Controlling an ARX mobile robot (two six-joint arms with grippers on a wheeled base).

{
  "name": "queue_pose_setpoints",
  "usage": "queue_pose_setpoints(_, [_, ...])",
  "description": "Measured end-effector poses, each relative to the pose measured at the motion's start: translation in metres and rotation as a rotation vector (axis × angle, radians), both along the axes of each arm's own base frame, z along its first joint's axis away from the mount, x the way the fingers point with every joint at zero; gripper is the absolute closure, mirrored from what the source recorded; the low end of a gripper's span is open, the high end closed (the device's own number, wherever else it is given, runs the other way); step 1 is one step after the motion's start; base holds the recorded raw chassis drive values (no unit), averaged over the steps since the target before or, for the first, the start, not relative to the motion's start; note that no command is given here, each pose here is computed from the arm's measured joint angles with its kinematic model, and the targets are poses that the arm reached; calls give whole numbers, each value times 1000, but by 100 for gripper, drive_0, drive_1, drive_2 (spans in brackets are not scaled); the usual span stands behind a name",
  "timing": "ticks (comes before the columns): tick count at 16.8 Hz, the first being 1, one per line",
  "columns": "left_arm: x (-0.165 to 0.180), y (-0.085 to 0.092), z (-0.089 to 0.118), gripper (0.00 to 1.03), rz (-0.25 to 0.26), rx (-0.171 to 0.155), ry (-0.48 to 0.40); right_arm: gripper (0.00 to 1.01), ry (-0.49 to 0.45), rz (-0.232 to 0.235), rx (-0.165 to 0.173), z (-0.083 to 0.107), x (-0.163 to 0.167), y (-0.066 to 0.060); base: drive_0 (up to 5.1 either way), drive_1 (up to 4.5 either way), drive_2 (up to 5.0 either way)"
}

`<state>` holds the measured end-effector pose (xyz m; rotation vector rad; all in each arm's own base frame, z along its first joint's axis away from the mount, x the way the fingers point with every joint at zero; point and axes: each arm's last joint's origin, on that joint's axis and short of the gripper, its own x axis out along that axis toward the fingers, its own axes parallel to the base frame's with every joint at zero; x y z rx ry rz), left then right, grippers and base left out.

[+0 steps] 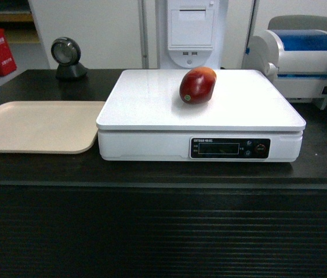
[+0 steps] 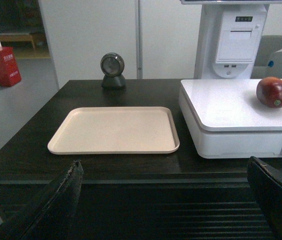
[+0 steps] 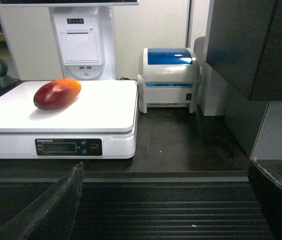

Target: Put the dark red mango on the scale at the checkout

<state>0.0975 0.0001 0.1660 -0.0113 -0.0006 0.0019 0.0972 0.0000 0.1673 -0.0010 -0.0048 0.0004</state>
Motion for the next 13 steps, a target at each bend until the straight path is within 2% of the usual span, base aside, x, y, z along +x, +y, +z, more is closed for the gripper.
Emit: queue_pose_setpoints(13, [0, 0, 0, 5, 0, 0, -1, 3, -2, 0, 0, 0, 0, 0, 0, 0, 0])
